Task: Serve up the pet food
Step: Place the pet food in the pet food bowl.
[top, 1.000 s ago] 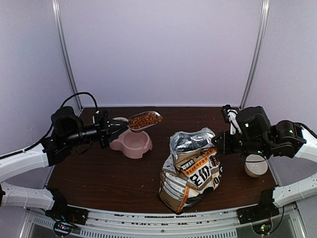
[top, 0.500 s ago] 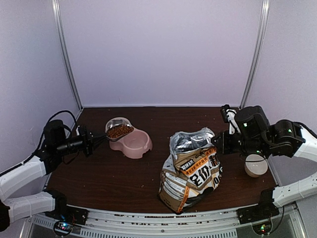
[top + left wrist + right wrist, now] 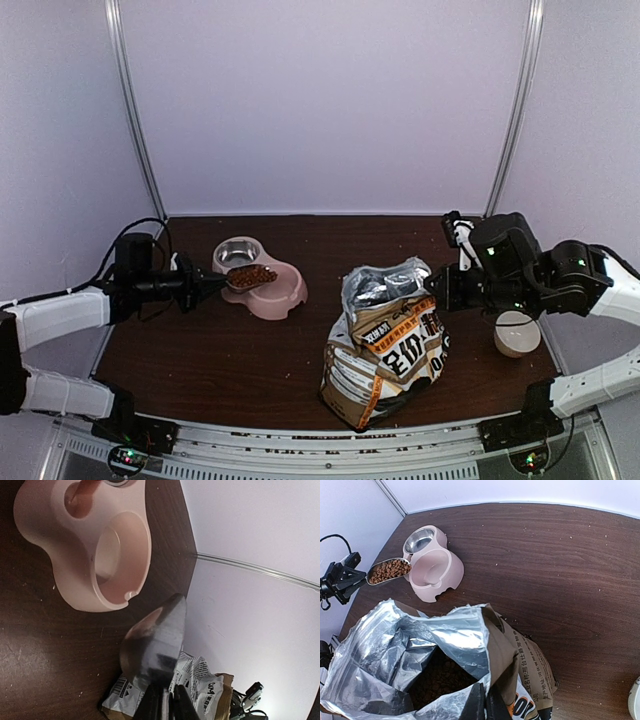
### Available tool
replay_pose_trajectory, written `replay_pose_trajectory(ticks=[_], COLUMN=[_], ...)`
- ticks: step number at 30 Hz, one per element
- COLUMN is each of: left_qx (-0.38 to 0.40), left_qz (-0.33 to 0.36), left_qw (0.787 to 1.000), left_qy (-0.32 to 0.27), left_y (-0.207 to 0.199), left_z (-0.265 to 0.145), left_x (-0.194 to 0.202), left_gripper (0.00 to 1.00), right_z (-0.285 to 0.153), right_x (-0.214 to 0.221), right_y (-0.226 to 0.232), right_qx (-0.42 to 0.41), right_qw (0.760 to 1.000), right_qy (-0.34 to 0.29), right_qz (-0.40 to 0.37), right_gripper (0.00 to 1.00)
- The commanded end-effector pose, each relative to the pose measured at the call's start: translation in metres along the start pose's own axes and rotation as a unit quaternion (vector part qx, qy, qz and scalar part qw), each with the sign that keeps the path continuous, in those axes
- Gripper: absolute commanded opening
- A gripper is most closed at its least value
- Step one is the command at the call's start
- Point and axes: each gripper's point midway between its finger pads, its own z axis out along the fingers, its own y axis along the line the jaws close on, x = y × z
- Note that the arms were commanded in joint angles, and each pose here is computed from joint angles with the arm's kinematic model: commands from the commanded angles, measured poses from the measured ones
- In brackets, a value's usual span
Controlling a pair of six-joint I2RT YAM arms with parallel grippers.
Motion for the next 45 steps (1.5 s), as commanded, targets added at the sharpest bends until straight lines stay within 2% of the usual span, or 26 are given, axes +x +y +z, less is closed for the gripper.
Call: replay_pose_trajectory(ticks=[1,13,27,34,45], left_qx=[0.017,-0.058,-0.103,-0.139,-0.202], left_qz=[0.073,0.111,0.142,0.181,0.268], left_qw=[0.997,0.992,0.984,0.974,0.942], left_qy=[0.005,0.030,0.021,0.012,0.011], left_y=[-0.030,-0.024,-0.015,-0.015,-0.022], left_z=[0.007,0.032,0.038,0.035,0.035], left_x=[-0.012,-0.033,-0.050,-0.059,-0.073], left_gripper=[0.00,0.00,0.00,0.00,0.00], right_z=[-0.002,0.002,0.005,0.008,0.009], right_x=[-0.010,-0.010,-0.008,-0.007,-0.009], right_y=[-0.007,-0.004,0.000,0.004,0.005], right_qx=[0.021,0.020,0.013,0.008,0.008], right_qw=[1.000,1.000,1.000,1.000,1.000], right_qy=[-0.016,-0.013,-0.006,-0.003,-0.004], right_qz=[-0.007,-0.016,-0.024,-0.026,-0.029], right_gripper=[0.00,0.00,0.00,0.00,0.00])
